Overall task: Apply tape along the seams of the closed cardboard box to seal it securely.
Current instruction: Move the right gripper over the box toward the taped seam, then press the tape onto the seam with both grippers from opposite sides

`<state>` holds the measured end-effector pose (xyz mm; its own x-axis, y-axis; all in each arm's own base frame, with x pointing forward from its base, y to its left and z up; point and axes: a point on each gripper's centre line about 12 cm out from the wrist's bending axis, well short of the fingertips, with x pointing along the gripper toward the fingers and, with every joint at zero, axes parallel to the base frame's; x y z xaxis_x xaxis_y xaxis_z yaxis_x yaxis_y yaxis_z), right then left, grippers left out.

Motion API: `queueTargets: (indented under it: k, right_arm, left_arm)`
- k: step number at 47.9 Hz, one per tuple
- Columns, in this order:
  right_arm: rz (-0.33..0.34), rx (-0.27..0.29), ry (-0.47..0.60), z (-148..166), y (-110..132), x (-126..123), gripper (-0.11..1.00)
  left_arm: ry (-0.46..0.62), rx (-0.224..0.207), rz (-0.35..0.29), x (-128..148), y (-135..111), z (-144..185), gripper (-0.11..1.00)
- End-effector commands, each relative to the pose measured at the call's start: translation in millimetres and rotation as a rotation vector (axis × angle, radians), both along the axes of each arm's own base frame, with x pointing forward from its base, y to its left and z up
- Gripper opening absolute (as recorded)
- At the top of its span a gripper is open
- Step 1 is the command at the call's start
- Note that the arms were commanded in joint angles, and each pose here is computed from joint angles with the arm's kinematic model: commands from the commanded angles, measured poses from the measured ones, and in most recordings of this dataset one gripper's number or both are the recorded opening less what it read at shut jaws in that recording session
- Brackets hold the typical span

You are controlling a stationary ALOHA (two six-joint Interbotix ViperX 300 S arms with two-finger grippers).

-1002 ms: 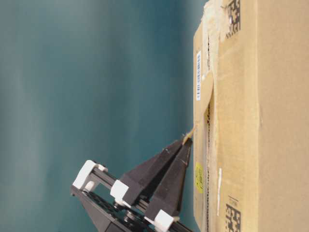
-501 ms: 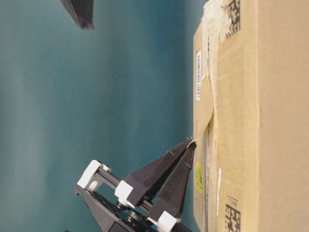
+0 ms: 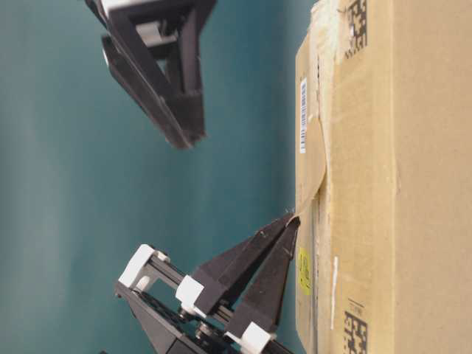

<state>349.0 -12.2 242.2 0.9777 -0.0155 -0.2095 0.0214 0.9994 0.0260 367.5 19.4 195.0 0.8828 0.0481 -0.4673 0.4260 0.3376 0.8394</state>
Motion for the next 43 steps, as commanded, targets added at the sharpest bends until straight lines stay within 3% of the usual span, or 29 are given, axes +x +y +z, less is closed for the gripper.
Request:
queueTargets:
  k: [1, 10, 16, 43]
  right_arm:
    - [-0.008, 0.003, -0.022, 7.4, -2.7, 9.5, 0.64]
    - [-0.011, 0.007, 0.014, -8.1, -4.3, 19.2, 0.40]
    - [-0.010, 0.009, 0.029, -21.3, -4.4, 24.5, 0.30]
    - [-0.028, 0.021, 0.128, -63.7, -11.3, 34.1, 0.28]
  left_arm:
    - [-0.031, 0.003, -0.002, 4.8, -0.4, 10.8, 0.00]
    - [-0.014, 0.003, -0.008, 4.2, -2.1, 8.6, 0.00]
    - [-0.008, 0.001, -0.009, 3.9, -2.7, 8.0, 0.00]
    - [-0.003, 0.002, -0.011, 3.7, -3.3, 7.5, 0.00]
